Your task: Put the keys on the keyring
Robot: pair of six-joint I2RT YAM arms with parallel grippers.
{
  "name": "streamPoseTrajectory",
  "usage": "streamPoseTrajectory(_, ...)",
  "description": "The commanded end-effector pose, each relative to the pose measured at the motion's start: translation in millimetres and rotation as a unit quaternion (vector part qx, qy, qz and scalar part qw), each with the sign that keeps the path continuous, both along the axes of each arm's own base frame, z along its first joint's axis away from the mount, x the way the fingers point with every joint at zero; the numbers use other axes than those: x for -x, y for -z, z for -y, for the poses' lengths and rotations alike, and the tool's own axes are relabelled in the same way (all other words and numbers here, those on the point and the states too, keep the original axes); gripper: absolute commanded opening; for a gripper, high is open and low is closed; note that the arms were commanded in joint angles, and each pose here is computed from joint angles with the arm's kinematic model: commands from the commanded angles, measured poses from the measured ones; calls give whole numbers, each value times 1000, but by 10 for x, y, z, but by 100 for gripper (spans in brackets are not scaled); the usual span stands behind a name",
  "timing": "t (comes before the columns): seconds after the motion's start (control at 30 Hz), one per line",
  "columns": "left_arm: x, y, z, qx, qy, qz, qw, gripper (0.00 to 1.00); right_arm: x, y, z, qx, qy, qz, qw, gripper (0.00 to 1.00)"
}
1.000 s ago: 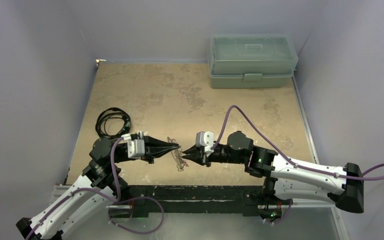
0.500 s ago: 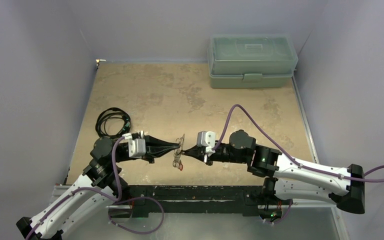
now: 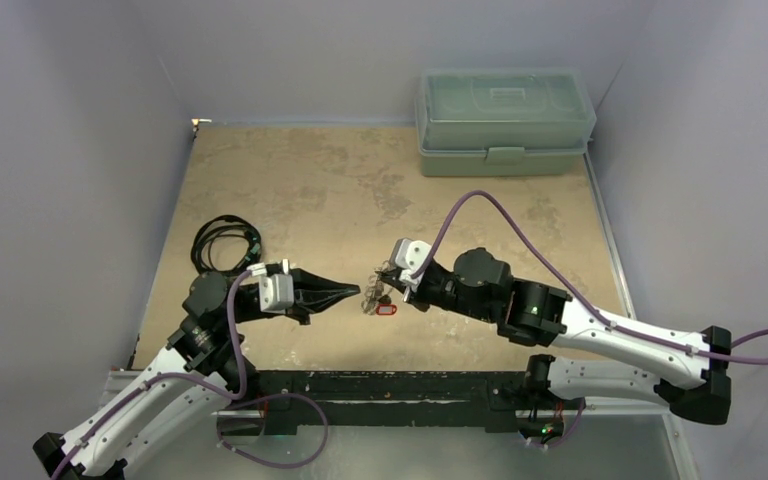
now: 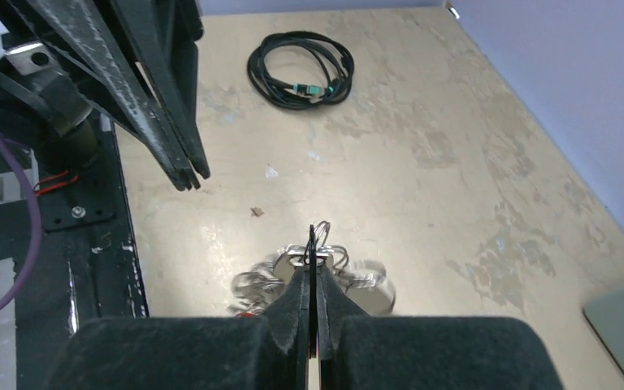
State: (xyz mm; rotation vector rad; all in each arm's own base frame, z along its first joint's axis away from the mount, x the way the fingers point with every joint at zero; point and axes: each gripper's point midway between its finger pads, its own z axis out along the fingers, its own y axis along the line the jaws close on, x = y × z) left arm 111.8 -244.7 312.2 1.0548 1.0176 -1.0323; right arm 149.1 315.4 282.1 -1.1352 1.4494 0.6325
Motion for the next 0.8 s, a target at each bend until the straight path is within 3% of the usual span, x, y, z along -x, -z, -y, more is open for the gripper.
streamPoseTrajectory(0.0, 5, -128, -20, 16, -3, 18, 1000, 0, -73, -203, 57, -5, 24, 11, 1000, 0)
streamPoseTrajectory(0.27, -92, -125, -42, 14, -29, 13, 999, 0, -87, -128, 25, 11, 25, 4, 1000, 0)
streamPoseTrajectory(0.3, -125, -120, -51, 13, -39, 11, 999, 5, -96, -111, 17, 14, 27, 2, 1000, 0)
streamPoseTrajectory(0.37, -213, -108, -80, 12, -65, 4, 998, 23, -115, -73, -1, 18, 31, 0, 999, 0)
streamPoseTrajectory(0.43, -323, -96, -123, 12, -97, -6, 995, 45, -129, -33, -32, 21, 32, -3, 999, 0)
streamPoseTrajectory(0.5, -450, -78, -176, 16, -135, -20, 990, 75, -146, -7, -69, 21, 34, -6, 999, 0)
streamPoseTrajectory(0.6, -711, -78, -325, 29, -218, -63, 974, 87, -163, 21, -154, 16, 32, -10, 999, 0)
streamPoseTrajectory(0.77, -1123, -11, -681, 25, -365, -120, 923, 92, -171, 74, -365, 10, 20, -29, 999, 0)
